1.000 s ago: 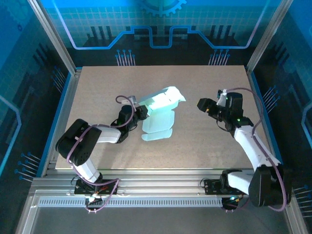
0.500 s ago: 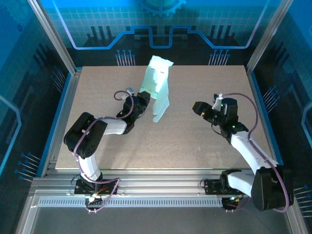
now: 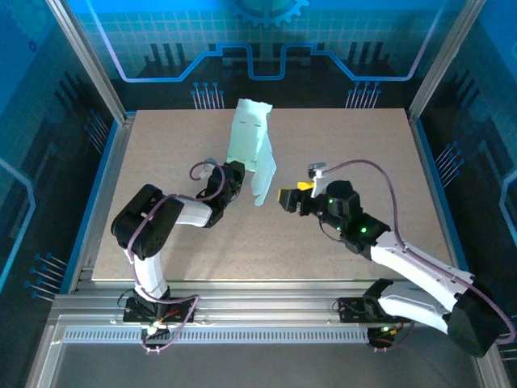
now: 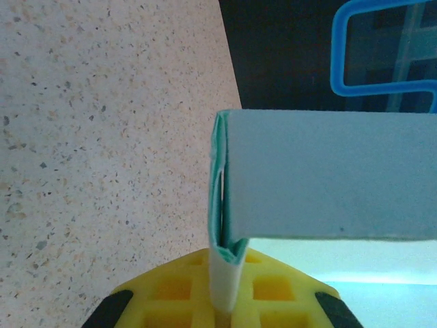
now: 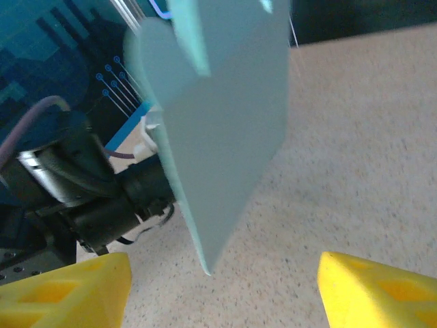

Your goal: Fold the paper box

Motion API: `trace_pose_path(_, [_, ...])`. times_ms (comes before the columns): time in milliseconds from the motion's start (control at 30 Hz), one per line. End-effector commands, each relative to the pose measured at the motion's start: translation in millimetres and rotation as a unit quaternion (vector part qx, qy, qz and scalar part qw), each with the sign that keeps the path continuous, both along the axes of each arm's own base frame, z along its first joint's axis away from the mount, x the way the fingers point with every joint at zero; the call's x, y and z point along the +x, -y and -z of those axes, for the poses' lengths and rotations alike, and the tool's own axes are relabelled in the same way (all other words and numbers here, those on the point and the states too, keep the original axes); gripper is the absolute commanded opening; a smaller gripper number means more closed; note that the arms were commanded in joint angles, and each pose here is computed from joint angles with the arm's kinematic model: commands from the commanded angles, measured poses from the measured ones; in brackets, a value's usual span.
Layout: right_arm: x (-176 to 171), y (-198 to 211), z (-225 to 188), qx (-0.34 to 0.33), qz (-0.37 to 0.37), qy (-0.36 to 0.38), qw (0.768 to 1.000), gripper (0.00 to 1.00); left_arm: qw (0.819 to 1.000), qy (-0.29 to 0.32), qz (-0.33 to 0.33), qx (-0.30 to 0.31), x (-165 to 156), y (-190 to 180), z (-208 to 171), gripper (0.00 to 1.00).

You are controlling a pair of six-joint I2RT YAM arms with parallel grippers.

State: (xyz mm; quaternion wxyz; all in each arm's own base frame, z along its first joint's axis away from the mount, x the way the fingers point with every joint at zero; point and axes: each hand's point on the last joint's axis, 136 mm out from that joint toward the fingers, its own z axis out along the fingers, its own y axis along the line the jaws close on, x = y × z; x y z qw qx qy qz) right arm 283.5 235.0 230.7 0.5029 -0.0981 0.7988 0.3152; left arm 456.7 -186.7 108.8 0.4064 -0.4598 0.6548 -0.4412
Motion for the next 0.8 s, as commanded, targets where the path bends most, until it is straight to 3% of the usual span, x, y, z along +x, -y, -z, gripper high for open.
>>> trace_pose_path(0, [14, 4, -20, -0.067, 0.092, 0.086, 0.990, 0.74, 0.999, -0.007, -0.026, -0.018, -1, -3, 3, 0.00])
trace_pose_path(200, [26, -34, -9, -0.105, 0.111, 0.068, 0.986, 0.74, 0.999, -0.010, -0.029, -0.034, -2, 0, 5, 0.00])
trace_pose_path(267, [33, -41, -4, -0.107, 0.119, 0.059, 0.985, 0.69, 0.999, -0.012, -0.030, -0.038, -3, 0, 7, 0.00])
trace_pose_path(367, [45, -48, -4, -0.119, 0.131, 0.049, 0.983, 0.53, 0.998, -0.013, -0.035, -0.047, -5, -2, 10, 0.00])
trace_pose_path(500, [51, -54, -4, -0.133, 0.133, 0.049, 0.981, 0.15, 0.997, -0.016, -0.038, -0.058, -5, -2, 15, 0.00])
trace_pose_path(567, [51, -55, -4, -0.140, 0.136, 0.051, 0.979, 0.05, 0.997, -0.015, -0.036, -0.063, -5, -1, 16, 0.00])
trace_pose_path(600, [51, -55, -3, -0.146, 0.138, 0.053, 0.978, 0.00, 0.997, -0.016, -0.037, -0.065, -5, -1, 17, 0.01])
trace_pose_path(767, [48, -56, -5, -0.168, 0.143, 0.067, 0.973, 0.00, 0.997, -0.014, -0.037, -0.070, -3, 0, 19, 0.11])
